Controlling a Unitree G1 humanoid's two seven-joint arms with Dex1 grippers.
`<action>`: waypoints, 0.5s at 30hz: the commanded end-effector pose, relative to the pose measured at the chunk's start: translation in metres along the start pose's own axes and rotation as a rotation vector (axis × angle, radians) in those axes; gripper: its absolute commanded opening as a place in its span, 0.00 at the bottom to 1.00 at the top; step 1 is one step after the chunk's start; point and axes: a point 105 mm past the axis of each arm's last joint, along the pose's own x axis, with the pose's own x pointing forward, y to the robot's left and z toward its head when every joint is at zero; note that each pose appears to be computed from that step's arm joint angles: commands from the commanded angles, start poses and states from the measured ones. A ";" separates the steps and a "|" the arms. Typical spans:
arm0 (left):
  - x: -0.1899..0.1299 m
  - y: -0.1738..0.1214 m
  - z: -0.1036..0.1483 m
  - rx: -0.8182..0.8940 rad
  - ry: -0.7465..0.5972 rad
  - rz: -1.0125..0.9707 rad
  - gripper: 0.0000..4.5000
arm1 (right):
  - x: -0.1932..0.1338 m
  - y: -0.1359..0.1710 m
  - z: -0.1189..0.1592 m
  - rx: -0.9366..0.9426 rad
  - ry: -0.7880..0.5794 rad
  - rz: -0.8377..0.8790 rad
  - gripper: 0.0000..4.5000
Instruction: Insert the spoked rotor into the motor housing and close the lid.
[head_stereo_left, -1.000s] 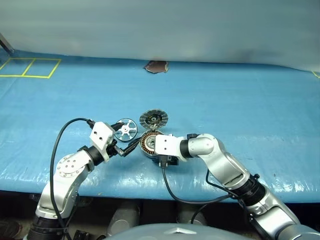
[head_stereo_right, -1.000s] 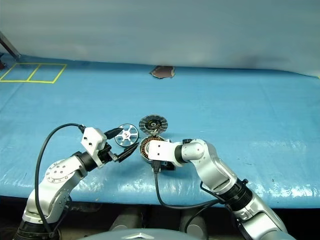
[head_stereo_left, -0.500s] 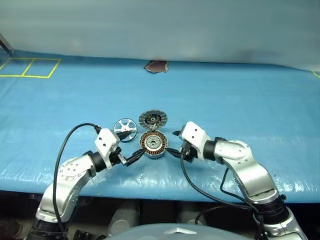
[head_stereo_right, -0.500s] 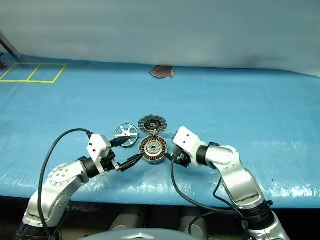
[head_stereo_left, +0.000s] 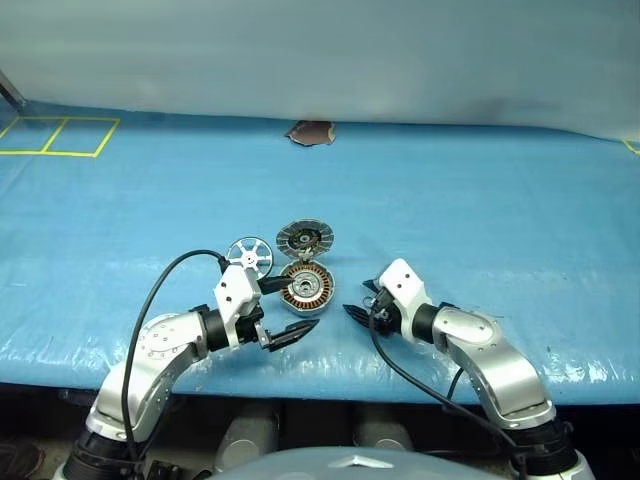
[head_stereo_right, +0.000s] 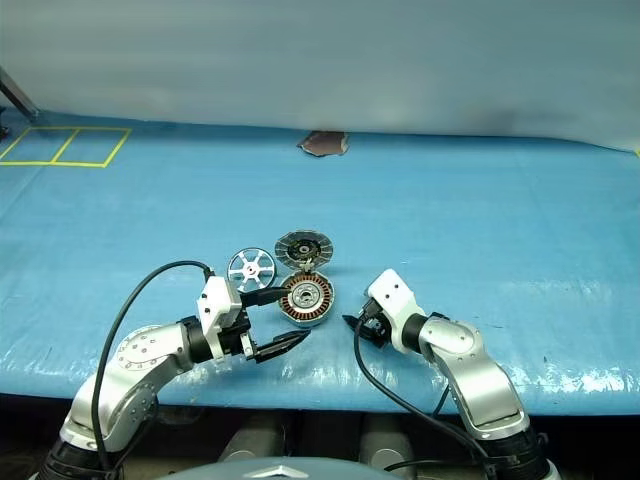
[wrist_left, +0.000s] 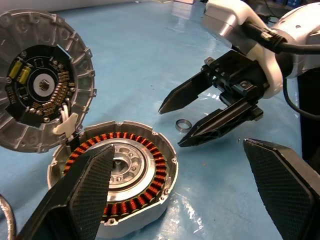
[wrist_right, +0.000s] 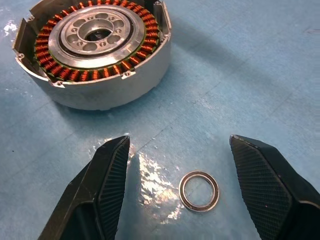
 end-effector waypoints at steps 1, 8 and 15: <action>0.002 -0.004 0.003 0.008 -0.011 -0.041 1.00 | -0.008 -0.005 0.002 -0.006 -0.024 -0.036 0.75; 0.003 -0.001 0.002 0.012 -0.009 -0.040 1.00 | -0.010 -0.005 -0.010 0.024 0.008 -0.048 0.75; 0.003 0.002 0.003 0.017 -0.009 -0.032 1.00 | -0.009 -0.004 -0.018 0.020 0.048 -0.053 0.41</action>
